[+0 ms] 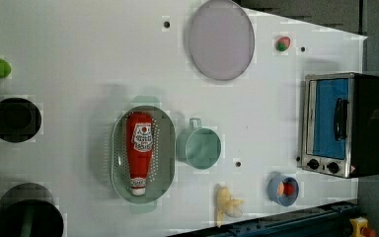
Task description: Pick ketchup from strainer and place it on the table
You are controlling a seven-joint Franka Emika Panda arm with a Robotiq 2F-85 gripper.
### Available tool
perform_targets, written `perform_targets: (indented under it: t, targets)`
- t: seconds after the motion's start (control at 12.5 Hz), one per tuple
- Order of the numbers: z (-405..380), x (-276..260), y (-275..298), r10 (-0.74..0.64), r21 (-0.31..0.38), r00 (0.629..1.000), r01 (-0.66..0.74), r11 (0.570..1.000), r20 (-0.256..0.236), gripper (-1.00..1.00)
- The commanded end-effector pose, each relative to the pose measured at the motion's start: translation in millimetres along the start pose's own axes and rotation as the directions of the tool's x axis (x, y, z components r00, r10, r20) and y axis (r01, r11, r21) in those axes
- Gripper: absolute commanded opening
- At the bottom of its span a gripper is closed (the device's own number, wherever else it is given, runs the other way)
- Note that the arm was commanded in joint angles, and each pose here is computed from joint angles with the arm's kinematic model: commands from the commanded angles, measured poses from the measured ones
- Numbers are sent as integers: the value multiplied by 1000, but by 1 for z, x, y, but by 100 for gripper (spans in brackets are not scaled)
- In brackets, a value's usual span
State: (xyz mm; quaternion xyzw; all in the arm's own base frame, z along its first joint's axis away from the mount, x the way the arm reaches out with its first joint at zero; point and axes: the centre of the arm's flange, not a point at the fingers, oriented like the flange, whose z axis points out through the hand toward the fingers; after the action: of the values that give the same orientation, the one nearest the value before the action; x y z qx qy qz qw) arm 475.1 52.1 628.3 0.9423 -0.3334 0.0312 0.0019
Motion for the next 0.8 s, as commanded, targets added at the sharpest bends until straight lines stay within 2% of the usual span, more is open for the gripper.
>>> perform_targets:
  t: [0.08,0.24,0.4,0.56,0.8]
  targets:
    - [44,-59,-81,-137,-11,990,138,990,24,100]
    - [58,-93,-119,-230,7,973,230,973,11,100]
    - [77,-133,-153,-327,15,945,326,945,22,100]
    - [100,-175,-181,-416,19,908,416,909,52,100]
    - [142,-224,-206,-511,19,851,512,858,125,100]
